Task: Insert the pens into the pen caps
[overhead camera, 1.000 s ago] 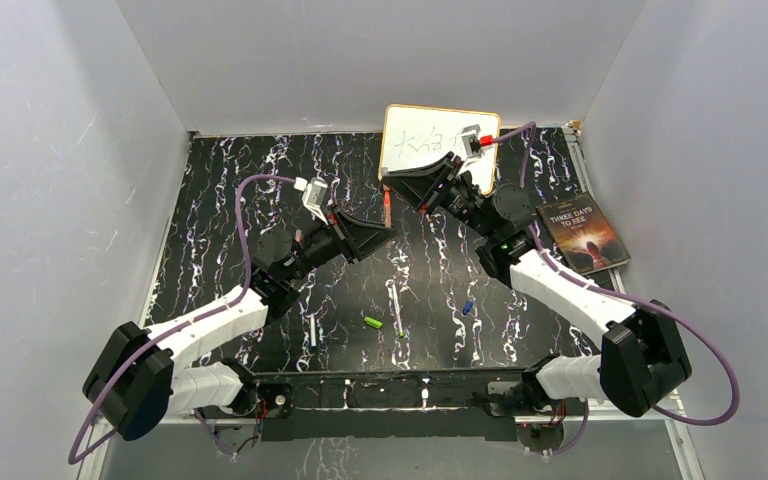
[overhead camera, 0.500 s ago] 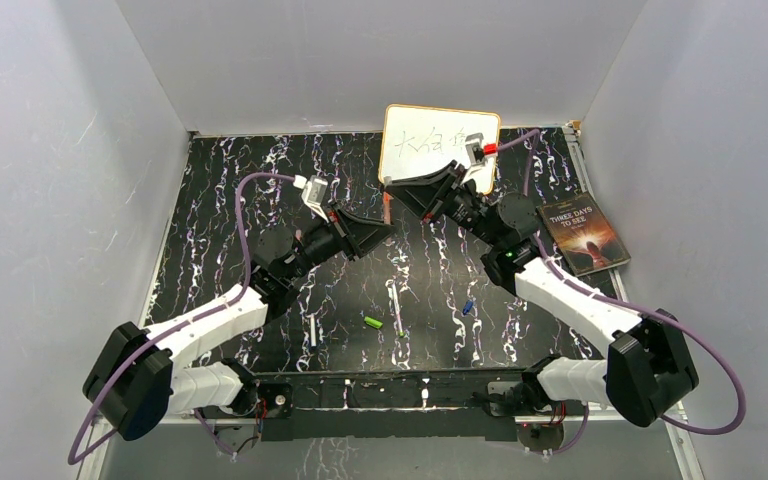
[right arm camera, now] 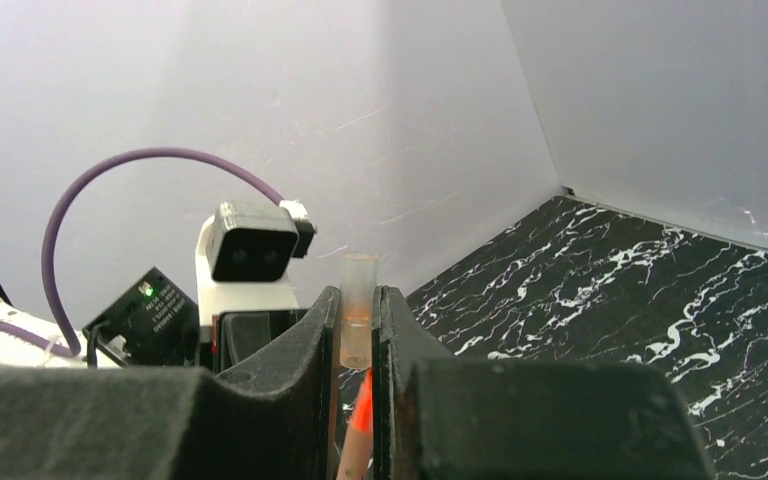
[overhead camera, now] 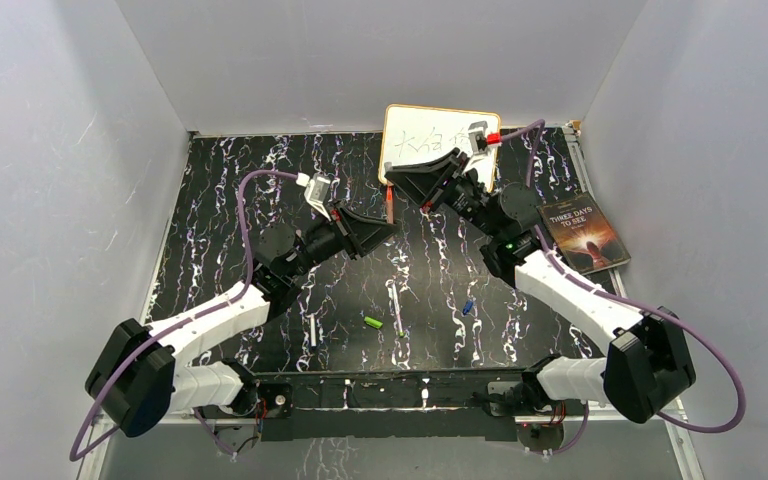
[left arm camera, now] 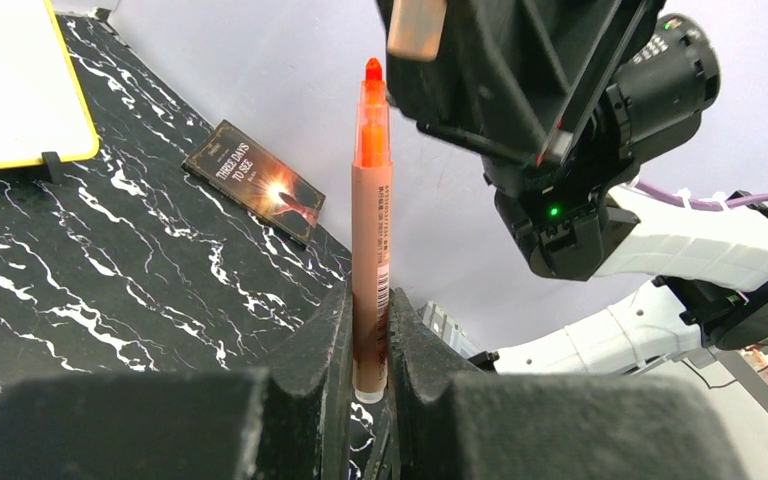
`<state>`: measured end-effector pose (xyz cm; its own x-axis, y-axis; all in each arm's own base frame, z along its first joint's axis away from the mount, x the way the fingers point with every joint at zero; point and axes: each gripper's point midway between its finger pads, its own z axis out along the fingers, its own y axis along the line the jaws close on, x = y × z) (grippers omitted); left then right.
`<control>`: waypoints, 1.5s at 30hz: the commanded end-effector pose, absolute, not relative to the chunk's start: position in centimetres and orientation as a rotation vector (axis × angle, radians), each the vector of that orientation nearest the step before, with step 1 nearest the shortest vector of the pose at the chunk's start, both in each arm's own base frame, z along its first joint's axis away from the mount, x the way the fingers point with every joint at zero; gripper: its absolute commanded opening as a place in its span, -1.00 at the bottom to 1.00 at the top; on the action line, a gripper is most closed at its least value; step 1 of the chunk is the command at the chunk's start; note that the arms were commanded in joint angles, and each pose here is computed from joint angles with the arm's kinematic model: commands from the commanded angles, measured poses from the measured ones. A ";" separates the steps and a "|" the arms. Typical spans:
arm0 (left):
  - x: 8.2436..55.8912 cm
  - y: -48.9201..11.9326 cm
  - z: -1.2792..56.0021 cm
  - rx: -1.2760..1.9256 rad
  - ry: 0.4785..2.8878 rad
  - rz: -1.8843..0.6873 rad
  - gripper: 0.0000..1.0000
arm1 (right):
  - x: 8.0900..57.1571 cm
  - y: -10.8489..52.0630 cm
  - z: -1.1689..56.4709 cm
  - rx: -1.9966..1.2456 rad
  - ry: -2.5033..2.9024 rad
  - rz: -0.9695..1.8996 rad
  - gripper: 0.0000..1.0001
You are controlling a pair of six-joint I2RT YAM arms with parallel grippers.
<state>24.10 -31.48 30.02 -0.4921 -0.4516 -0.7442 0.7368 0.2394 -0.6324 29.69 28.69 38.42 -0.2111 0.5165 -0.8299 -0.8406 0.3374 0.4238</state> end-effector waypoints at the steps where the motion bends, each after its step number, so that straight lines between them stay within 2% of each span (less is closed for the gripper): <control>1: 23.3 -31.7 32.5 0.332 1.406 -1.505 -1.00 | 30.0 28.3 42.6 -0.343 1.130 1.258 -1.00; 33: 23.2 -31.4 34.0 0.357 1.372 -1.467 -1.00 | 29.7 27.6 39.0 -0.335 1.210 1.243 -1.00; 45: 23.3 -31.6 33.8 0.361 1.378 -1.471 -1.00 | 29.4 27.6 39.3 -0.328 1.194 1.266 -1.00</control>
<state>23.97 -31.66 30.48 -0.4780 -0.4287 -0.7667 0.7561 0.2435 -0.6075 30.38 28.12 36.88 -0.2198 0.5128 -0.8299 -0.8162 0.3693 0.4443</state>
